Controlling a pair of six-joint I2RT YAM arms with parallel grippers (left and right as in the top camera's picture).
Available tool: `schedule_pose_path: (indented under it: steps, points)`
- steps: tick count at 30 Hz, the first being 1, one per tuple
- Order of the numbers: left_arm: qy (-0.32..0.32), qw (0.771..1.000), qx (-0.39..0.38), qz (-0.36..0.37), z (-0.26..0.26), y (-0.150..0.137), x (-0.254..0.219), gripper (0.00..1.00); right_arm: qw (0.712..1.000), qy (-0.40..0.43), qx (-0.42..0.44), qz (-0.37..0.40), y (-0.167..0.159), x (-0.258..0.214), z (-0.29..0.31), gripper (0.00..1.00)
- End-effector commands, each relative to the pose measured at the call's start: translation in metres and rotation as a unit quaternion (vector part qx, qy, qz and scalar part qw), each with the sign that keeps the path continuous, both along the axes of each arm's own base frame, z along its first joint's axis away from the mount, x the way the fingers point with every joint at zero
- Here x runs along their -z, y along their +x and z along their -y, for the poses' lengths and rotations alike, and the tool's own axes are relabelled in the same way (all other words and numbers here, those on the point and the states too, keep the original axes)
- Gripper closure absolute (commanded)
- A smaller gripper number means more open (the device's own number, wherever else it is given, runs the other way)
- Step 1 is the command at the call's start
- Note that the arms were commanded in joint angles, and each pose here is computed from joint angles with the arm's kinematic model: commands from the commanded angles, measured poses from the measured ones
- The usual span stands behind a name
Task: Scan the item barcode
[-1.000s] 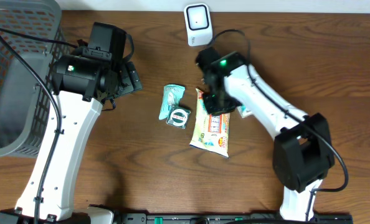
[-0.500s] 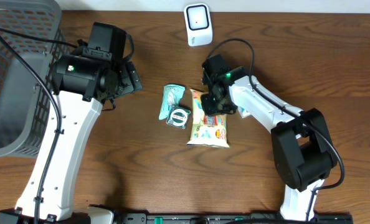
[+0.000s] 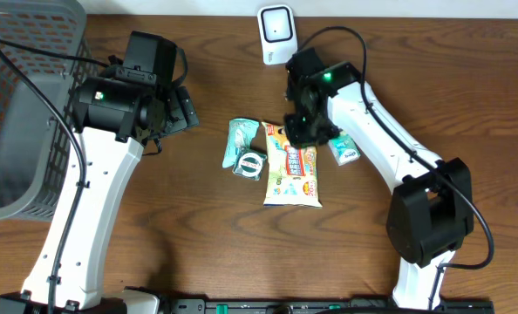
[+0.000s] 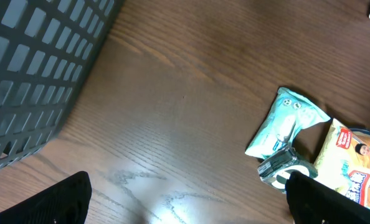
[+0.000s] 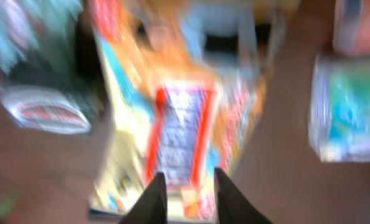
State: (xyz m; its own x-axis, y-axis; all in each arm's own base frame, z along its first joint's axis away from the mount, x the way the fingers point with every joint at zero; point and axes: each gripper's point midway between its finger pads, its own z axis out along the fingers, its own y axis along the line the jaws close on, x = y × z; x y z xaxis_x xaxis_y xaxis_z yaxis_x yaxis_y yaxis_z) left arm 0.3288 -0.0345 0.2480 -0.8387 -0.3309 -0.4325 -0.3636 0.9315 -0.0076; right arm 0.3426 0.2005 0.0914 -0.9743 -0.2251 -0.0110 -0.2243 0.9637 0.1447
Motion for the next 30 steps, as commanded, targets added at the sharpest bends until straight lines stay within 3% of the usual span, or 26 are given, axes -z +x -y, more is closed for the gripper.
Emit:
schedule_pose_path:
  steps: [1, 7, 17, 22, 30]
  points:
    - [0.007, 1.000, 0.000, 0.002, -0.003, 0.001, -0.002, 0.02, 0.999, -0.020, -0.024, -0.043, -0.027, 0.006, 0.003, 0.82]
    - [0.007, 1.000, 0.000, 0.002, -0.003, 0.001, -0.002, 0.02, 0.994, -0.043, -0.067, -0.078, -0.067, 0.039, -0.009, 0.78]
    - [0.007, 1.000, 0.000, 0.002, -0.003, 0.001, -0.002, 0.03, 0.995, -0.025, -0.086, -0.042, -0.075, 0.057, -0.047, 0.80]
    - [0.007, 1.000, 0.000, 0.002, -0.003, 0.001, -0.002, 0.02, 0.996, -0.056, -0.068, -0.021, -0.055, 0.037, -0.030, 0.78]
    - [0.007, 1.000, 0.000, 0.002, -0.003, 0.001, -0.002, 0.02, 0.994, -0.101, -0.004, 0.033, 0.004, -0.009, 0.027, 0.58]
